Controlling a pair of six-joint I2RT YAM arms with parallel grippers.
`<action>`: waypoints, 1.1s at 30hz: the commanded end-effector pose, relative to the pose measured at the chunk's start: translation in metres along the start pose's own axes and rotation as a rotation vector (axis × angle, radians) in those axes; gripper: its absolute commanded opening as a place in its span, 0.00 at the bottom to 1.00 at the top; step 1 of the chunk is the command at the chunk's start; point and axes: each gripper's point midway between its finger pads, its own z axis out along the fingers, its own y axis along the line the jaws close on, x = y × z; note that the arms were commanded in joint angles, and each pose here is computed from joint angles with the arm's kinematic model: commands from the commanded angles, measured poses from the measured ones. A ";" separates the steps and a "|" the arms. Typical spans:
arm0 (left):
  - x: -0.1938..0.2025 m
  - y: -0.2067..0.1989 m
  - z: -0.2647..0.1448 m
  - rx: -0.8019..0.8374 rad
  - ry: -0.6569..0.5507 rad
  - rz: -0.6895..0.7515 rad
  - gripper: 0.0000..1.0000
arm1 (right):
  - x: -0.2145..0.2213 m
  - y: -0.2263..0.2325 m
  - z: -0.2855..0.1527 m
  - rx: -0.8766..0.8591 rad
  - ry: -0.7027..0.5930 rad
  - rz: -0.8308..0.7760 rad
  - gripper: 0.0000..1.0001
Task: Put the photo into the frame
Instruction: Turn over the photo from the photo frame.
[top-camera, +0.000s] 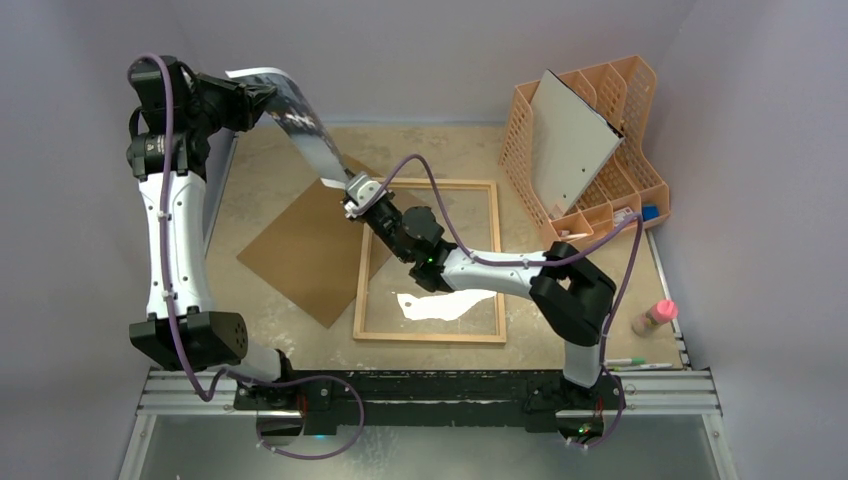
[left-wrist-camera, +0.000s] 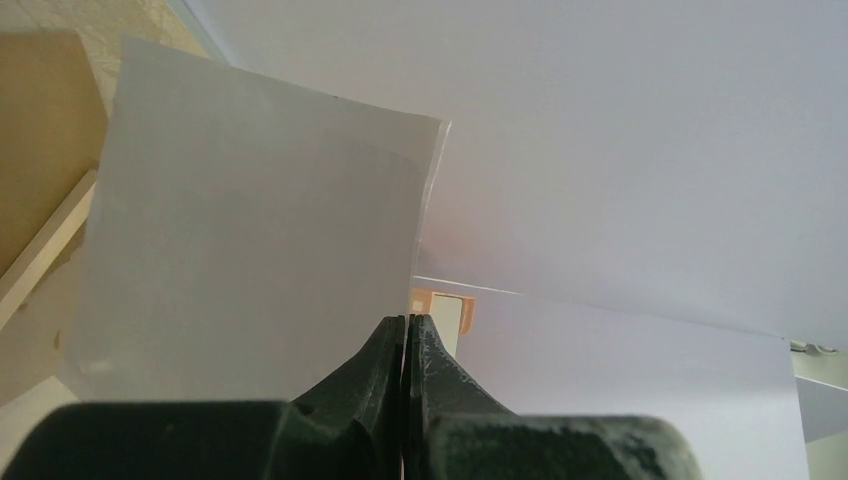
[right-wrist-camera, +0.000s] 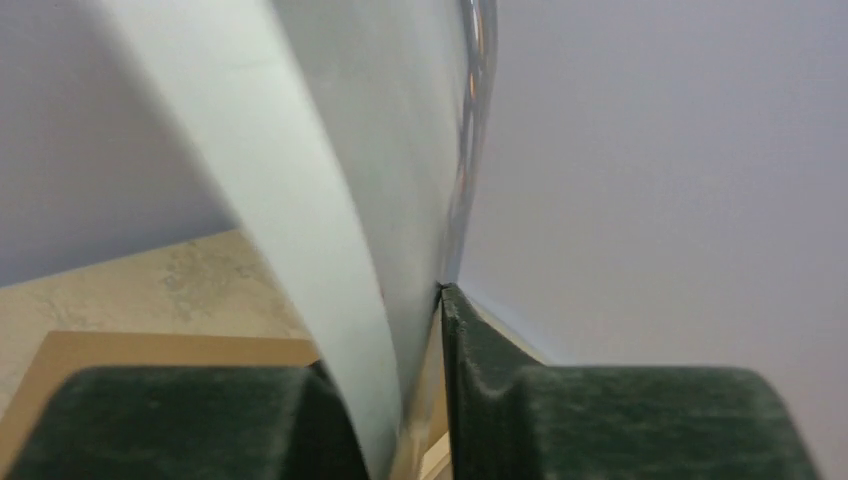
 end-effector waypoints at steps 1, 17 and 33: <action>0.002 -0.008 0.002 -0.001 0.013 -0.070 0.00 | -0.032 -0.018 0.007 0.075 -0.086 0.002 0.08; 0.006 -0.068 0.000 0.329 0.041 0.360 0.85 | -0.071 -0.061 0.008 -0.075 0.015 0.267 0.00; 0.007 -0.057 -0.015 0.369 -0.034 0.756 0.92 | 0.054 -0.121 -0.089 -0.178 0.770 0.974 0.00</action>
